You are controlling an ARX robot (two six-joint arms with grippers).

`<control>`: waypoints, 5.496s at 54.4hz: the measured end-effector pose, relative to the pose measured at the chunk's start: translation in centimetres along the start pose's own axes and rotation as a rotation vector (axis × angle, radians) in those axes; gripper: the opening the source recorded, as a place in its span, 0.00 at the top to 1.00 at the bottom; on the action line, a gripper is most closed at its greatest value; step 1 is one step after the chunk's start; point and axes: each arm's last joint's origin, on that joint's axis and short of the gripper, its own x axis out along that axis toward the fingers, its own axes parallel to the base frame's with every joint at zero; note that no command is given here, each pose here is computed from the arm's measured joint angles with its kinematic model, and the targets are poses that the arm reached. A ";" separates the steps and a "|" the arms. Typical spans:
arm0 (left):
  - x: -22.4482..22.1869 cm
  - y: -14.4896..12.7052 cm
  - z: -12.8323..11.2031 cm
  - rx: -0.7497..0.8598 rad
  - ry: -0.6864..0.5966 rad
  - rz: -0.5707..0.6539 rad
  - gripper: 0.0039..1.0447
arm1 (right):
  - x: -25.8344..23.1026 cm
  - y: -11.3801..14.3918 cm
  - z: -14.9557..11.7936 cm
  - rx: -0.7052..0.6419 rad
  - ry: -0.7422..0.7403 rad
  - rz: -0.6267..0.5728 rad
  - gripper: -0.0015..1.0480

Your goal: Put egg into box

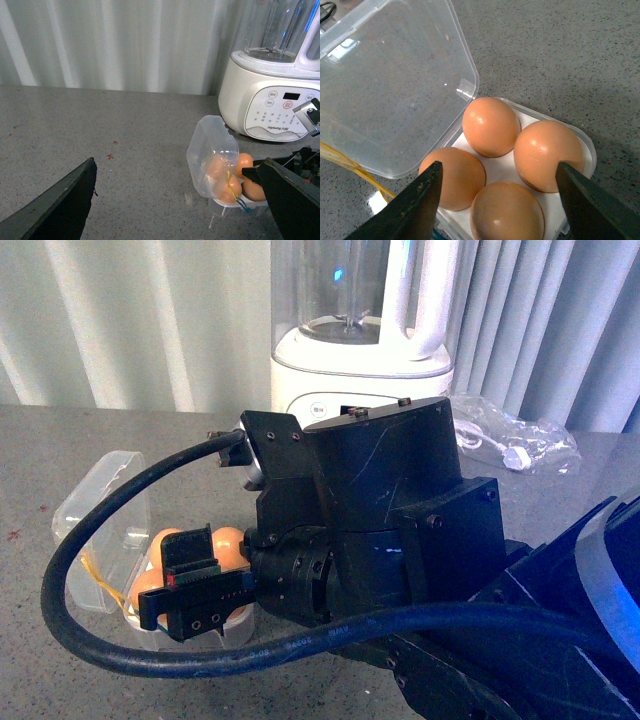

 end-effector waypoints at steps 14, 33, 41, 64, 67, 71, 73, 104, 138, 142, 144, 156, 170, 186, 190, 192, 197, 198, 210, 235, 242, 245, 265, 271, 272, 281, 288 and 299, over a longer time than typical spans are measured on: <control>0.0 0.0 0.0 0.000 0.000 0.000 0.06 | -2.6 -0.6 -0.2 0.016 -0.063 -0.040 0.06; 0.0 0.0 0.0 0.000 0.000 0.003 0.06 | -10.8 -2.2 -0.1 -0.128 -0.504 -0.743 0.39; 0.0 0.0 0.0 0.000 0.000 -0.002 0.06 | -12.7 -2.7 -0.3 -0.123 -0.513 -0.791 0.62; 0.0 0.0 0.0 0.000 0.000 -0.001 0.06 | -24.5 -3.0 -2.6 -0.161 -0.483 -0.840 0.97; 0.0 0.0 0.0 0.000 0.001 0.000 0.06 | -25.0 -2.9 -2.6 -0.164 -0.487 -0.832 0.97; 0.0 0.0 0.0 0.000 0.001 0.000 0.06 | -25.9 -2.7 -2.8 -0.165 -0.489 -0.830 0.97; 0.0 0.0 0.0 0.000 0.001 0.000 0.06 | -26.3 -2.7 -2.9 -0.162 -0.488 -0.836 0.97; 0.0 0.0 0.0 0.000 0.001 0.000 0.06 | -30.7 -1.5 -3.4 -0.164 -0.507 -0.841 0.97; 0.0 0.0 0.0 0.000 0.001 0.000 0.06 | -31.8 -0.2 -4.0 -0.170 -0.520 -0.840 0.97; 0.0 0.0 0.0 0.000 0.001 0.000 0.06 | -31.9 -0.1 -4.1 -0.171 -0.521 -0.840 0.97; 0.0 0.0 0.0 0.000 0.001 0.000 0.06 | -31.9 0.0 -4.1 -0.170 -0.520 -0.840 0.97; 0.0 0.0 0.0 0.000 0.000 0.000 0.06 | -32.1 0.2 -4.3 -0.170 -0.520 -0.840 0.97; 0.0 0.0 0.0 0.000 0.000 0.000 0.06 | -32.6 0.9 -5.1 -0.169 -0.516 -0.838 0.97; 0.0 0.0 0.0 0.000 0.001 0.000 0.06 | -32.6 0.9 -5.1 -0.170 -0.513 -0.839 0.96; 0.0 0.0 0.0 0.000 0.001 0.000 0.06 | -32.6 0.9 -5.1 -0.169 -0.514 -0.839 0.84; 0.0 0.0 0.0 0.000 0.001 0.000 0.06 | -32.6 0.9 -5.1 -0.169 -0.514 -0.839 0.78; 0.0 0.0 0.0 0.000 0.000 0.000 0.06 | -32.6 0.9 -5.1 -0.169 -0.513 -0.839 0.64; 0.0 0.0 0.0 0.000 0.001 0.000 0.06 | -32.6 0.9 -5.1 -0.169 -0.513 -0.839 0.61; 0.0 0.0 0.0 0.000 0.000 0.000 0.06 | -32.6 0.9 -5.1 -0.169 -0.513 -0.839 0.17; 5.1 0.5 1.1 0.056 0.353 0.075 0.06 | -32.6 0.9 -5.1 -0.169 -0.514 -0.838 0.07; 9.1 1.2 1.3 0.108 0.404 0.068 0.06 | -32.6 0.9 -5.1 -0.169 -0.514 -0.838 0.07; 10.6 1.4 0.9 0.131 0.428 0.065 0.06 | -32.6 0.9 -5.1 -0.169 -0.514 -0.838 0.07; 17.4 2.3 -1.2 0.212 0.492 0.080 0.06 | -32.6 0.9 -5.1 -0.169 -0.514 -0.838 0.07; 18.7 1.2 -1.4 0.223 0.493 0.055 0.06 | -32.6 0.9 -5.1 -0.169 -0.514 -0.838 0.07; 18.8 0.9 -1.5 0.225 0.493 0.043 0.06 | -32.6 0.9 -5.1 -0.169 -0.514 -0.838 0.07; 18.9 -2.9 -1.7 0.214 0.484 -0.100 0.06 | -32.6 0.9 -5.1 -0.169 -0.514 -0.838 0.07; 18.4 -5.2 -1.4 0.174 0.470 -0.187 0.06 | -32.6 0.9 -5.1 -0.169 -0.514 -0.838 0.07; 15.1 -4.4 0.7 0.188 0.267 -0.148 0.06 | -32.6 0.9 -5.1 -0.169 -0.514 -0.838 0.07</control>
